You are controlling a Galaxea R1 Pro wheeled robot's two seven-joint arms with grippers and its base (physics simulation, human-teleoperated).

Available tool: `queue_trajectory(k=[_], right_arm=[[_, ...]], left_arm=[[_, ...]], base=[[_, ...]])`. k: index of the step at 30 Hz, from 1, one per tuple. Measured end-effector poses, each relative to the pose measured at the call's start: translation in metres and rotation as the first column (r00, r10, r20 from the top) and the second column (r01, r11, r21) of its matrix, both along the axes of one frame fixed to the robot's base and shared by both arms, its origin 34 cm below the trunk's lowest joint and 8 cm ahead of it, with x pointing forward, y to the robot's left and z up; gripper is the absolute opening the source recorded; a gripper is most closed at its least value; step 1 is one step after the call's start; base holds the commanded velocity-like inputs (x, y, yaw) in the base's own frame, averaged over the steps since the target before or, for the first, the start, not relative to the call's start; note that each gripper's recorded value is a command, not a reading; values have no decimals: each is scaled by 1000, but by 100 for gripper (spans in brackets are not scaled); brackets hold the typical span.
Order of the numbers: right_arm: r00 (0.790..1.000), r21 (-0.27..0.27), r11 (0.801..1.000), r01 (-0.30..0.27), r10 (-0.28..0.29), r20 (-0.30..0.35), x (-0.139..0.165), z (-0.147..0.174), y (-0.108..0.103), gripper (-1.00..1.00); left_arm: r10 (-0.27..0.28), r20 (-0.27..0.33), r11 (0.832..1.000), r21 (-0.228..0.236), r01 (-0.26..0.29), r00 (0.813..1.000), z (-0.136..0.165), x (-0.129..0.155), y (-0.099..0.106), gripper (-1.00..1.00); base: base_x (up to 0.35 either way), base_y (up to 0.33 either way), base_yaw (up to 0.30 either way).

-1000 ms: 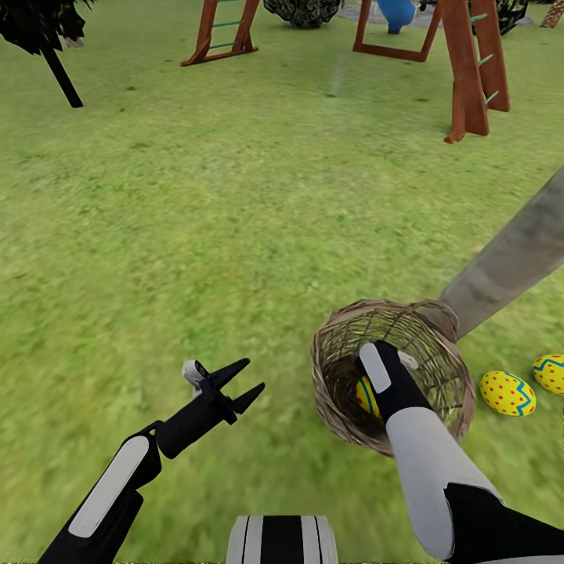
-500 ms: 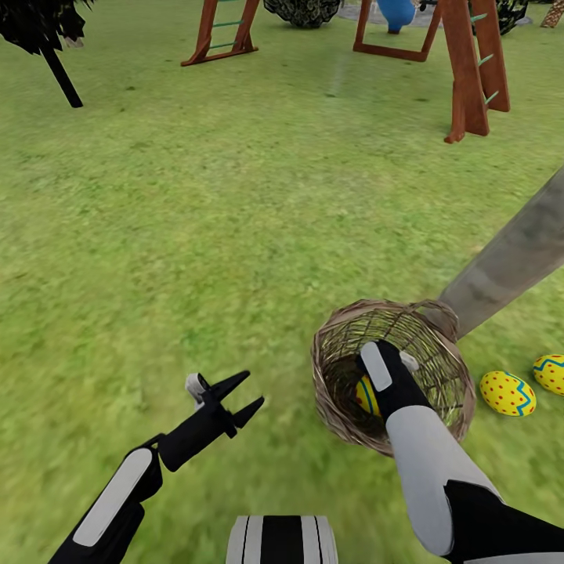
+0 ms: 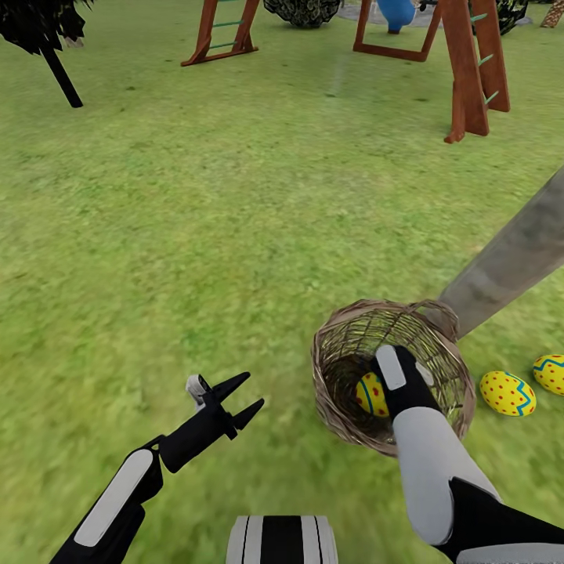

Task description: Take the three Easter eggs out of the wicker basket on the lawn in the garden, then place them on the lawn next to a single tree (choose any tree) so that all three eggs are next to the same tree and none are left in the basket.

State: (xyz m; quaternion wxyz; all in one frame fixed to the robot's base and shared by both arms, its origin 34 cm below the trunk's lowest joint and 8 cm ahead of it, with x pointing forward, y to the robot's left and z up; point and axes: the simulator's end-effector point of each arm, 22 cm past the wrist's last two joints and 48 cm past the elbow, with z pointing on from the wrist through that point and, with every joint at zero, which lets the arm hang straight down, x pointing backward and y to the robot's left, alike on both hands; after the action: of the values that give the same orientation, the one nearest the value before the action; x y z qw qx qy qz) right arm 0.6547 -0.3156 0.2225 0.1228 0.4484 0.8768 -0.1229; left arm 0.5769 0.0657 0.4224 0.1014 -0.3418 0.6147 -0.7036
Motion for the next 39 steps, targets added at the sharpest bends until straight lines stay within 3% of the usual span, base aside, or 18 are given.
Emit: queue_trajectory(k=[9, 25, 39], right_arm=[[995, 43, 995, 94, -95, 19, -4, -4, -1, 100], [995, 43, 994, 102, -101, -21, -16, -24, -2, 100], [991, 15, 991, 135, -135, -1, -12, -33, 0, 100]], left_arm=[[-1, 2, 1000, 1, 1, 1000, 0, 0, 0, 100], [-1, -27, 1000, 1, 1, 1000, -14, -3, 0, 100], [48, -109, 998, -41, -53, 993, -38, -9, 10, 100]], base=[[0, 0, 0], [0, 0, 0], [0, 0, 0]])
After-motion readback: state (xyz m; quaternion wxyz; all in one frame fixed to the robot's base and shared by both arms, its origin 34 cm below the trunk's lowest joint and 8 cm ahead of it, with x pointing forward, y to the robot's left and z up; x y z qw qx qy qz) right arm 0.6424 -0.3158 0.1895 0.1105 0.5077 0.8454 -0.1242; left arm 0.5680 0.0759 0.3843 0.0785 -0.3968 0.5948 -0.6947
